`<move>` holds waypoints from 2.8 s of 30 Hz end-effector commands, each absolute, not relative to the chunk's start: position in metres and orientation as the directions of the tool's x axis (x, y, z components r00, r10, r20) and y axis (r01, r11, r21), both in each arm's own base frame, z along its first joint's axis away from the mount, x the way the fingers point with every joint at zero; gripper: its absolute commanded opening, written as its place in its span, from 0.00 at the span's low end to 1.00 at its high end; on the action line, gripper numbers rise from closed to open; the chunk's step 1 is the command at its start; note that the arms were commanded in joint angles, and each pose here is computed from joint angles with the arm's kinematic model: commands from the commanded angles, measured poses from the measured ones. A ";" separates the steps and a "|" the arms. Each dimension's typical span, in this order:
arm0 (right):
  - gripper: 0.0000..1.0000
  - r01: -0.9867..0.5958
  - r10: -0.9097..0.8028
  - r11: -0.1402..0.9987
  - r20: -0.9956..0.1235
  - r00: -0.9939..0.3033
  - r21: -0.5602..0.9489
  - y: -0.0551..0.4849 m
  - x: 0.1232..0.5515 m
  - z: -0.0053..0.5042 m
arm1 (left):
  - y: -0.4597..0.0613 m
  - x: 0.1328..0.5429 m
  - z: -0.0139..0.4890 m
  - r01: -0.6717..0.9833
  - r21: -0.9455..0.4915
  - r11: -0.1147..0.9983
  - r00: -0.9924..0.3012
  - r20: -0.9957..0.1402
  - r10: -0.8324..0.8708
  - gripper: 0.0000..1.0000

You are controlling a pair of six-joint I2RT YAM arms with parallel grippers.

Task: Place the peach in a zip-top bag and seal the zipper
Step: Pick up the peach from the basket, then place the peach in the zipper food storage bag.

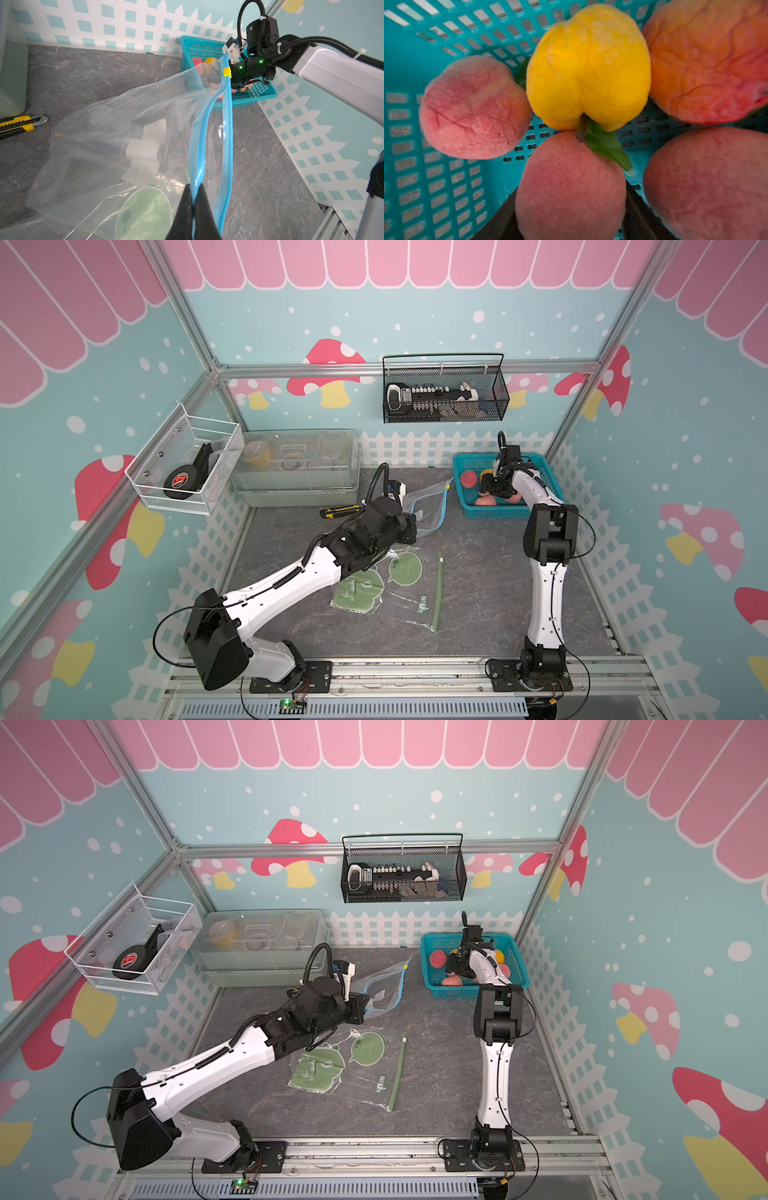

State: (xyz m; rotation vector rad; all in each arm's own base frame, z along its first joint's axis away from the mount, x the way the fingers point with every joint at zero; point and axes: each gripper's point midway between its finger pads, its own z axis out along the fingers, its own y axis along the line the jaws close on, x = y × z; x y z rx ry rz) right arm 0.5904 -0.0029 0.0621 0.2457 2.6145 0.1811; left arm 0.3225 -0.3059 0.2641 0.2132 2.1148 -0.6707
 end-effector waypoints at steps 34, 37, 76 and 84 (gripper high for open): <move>0.53 -0.454 0.149 0.811 -0.880 -0.451 0.370 0.099 0.400 0.315 | -0.303 0.325 0.279 0.373 -0.382 0.845 -0.572 -0.812 -0.114 0.00; 0.52 -0.546 0.115 0.752 -0.889 -0.443 0.370 0.124 0.379 0.325 | -0.306 0.326 0.280 0.374 -0.390 0.841 -0.575 -0.809 -0.120 0.00; 0.68 -0.715 -0.265 0.652 -0.807 -0.527 0.253 0.242 0.342 0.267 | -0.328 0.319 0.300 0.465 -0.440 0.768 -0.587 -0.803 -0.104 0.00; 0.74 -0.727 -0.244 0.651 -0.846 -0.473 0.219 0.239 0.337 0.289 | -0.324 0.320 0.298 0.452 -0.428 0.782 -0.581 -0.807 -0.106 0.00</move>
